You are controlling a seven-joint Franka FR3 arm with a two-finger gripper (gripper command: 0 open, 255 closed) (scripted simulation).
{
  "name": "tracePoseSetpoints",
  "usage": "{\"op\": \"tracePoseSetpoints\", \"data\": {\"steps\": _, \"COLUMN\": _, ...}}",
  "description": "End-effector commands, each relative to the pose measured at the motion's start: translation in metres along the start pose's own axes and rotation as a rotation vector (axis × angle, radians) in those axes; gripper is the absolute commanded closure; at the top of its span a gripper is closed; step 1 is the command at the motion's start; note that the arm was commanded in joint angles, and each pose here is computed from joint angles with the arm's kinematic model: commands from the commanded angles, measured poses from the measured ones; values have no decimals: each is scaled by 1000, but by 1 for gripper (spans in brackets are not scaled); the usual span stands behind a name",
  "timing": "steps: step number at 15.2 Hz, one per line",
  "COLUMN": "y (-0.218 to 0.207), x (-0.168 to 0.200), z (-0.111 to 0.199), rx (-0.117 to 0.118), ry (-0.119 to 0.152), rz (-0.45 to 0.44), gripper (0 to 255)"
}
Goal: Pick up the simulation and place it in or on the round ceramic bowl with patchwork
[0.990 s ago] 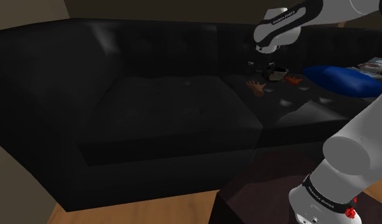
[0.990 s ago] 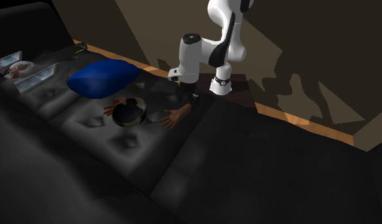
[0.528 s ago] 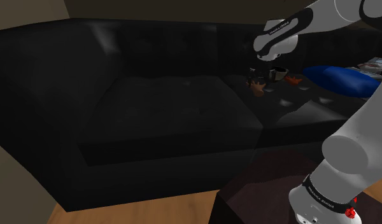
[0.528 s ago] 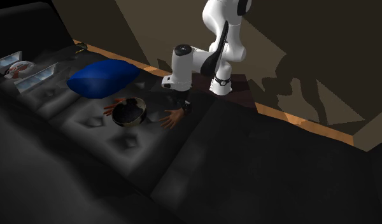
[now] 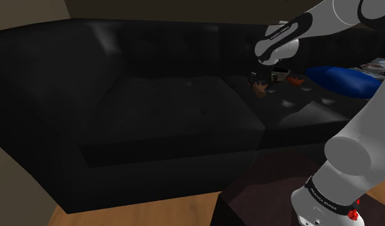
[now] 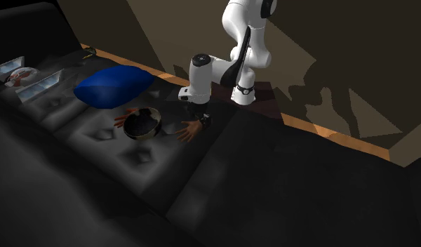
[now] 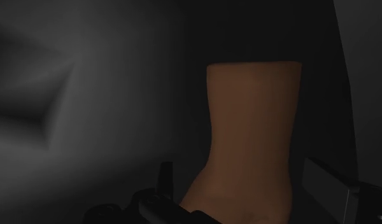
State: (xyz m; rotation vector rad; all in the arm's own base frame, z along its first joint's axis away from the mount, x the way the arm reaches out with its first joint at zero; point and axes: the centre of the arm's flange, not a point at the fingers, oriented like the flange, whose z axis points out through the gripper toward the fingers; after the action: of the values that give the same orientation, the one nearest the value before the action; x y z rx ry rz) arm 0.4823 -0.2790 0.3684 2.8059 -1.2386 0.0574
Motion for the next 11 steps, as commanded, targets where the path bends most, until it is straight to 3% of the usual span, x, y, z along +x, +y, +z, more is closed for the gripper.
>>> {"op": "tracePoseSetpoints", "data": {"steps": 1, "y": 0, "x": 0, "z": 0, "rx": 0, "ry": 0, "rz": 0, "gripper": 0}}
{"op": "tracePoseSetpoints", "data": {"steps": 3, "y": 0, "x": 0, "z": 0, "rx": 0, "ry": 0, "rz": 0, "gripper": 0}}
{"op": "tracePoseSetpoints", "data": {"steps": 4, "y": 0, "x": 0, "z": 0, "rx": 0, "ry": 0, "rz": 0, "gripper": 255}}
{"op": "tracePoseSetpoints", "data": {"steps": 11, "y": 0, "x": 0, "z": 0, "rx": 0, "ry": 0, "rz": 0, "gripper": 255}}
